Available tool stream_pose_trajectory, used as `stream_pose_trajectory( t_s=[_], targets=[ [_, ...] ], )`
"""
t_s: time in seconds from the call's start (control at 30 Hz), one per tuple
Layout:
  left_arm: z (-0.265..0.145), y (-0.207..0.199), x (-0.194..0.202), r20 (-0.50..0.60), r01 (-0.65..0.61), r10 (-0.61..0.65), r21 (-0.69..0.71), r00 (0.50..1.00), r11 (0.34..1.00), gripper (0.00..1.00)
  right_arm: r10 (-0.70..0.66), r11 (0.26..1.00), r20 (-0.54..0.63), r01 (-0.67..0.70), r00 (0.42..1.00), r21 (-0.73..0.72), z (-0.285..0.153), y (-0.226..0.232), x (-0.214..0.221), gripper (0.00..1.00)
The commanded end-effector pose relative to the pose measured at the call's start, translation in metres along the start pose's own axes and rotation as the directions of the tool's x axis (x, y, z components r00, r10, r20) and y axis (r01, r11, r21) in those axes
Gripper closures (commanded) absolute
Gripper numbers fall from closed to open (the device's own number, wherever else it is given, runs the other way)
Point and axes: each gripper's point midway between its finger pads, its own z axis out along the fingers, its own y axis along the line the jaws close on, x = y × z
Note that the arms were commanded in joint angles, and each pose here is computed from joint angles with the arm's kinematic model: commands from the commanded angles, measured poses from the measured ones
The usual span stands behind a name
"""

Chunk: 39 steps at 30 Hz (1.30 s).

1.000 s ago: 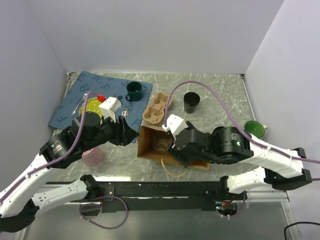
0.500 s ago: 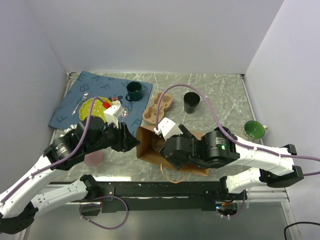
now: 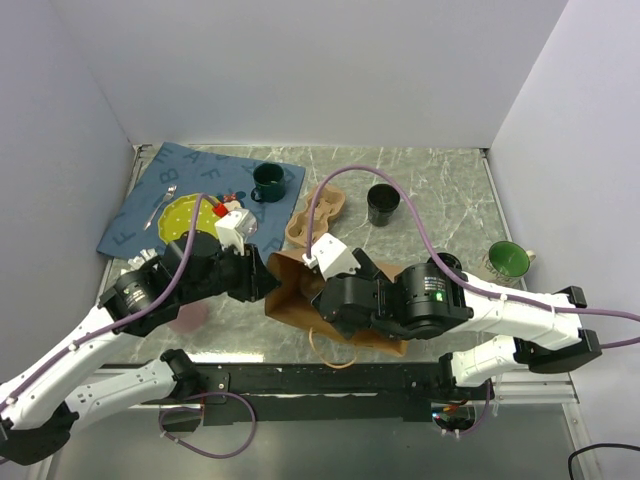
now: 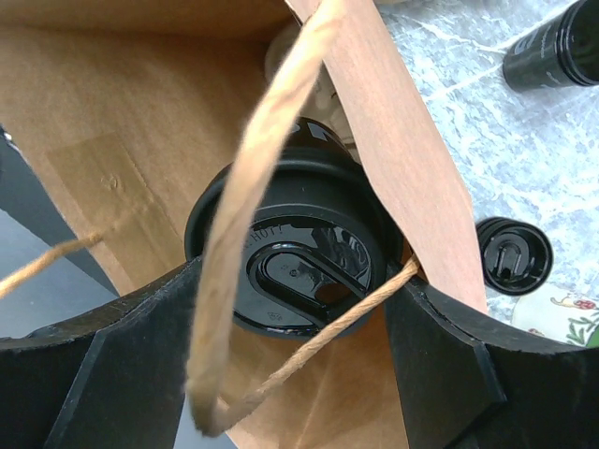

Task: Pack the takeout coffee

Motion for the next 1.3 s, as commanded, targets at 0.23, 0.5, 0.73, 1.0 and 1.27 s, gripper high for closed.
stream_pose_trajectory(
  t_s=[0.23,0.5,0.73,1.0,1.27],
  targets=[
    [-0.015,-0.010,-0.028,0.111,-0.040,0.038,0.018,0.993,0.999,0.80,-0.041,0.995,-0.070,0.048,0.997,0.088,-0.017,-0.022,0.018,0.66],
    [-0.012,-0.006,-0.023,0.092,-0.052,0.051,0.009,0.994,0.999,0.76,-0.030,0.996,-0.069,0.036,0.997,0.086,-0.018,-0.019,0.017,0.66],
    [-0.013,-0.013,-0.030,0.103,-0.084,0.081,0.028,0.991,0.996,0.99,-0.066,0.995,-0.074,0.071,0.995,0.075,-0.018,-0.014,0.020,0.67],
    [-0.014,-0.018,-0.020,0.103,-0.107,0.097,0.093,0.990,0.990,0.99,-0.327,0.936,-0.046,0.331,0.944,0.118,-0.014,-0.002,-0.006,0.68],
    [-0.015,-0.019,-0.002,0.079,-0.152,0.141,0.155,0.987,0.976,0.99,-0.408,0.889,-0.157,0.431,0.899,0.157,0.006,-0.007,0.023,0.69]
  ],
)
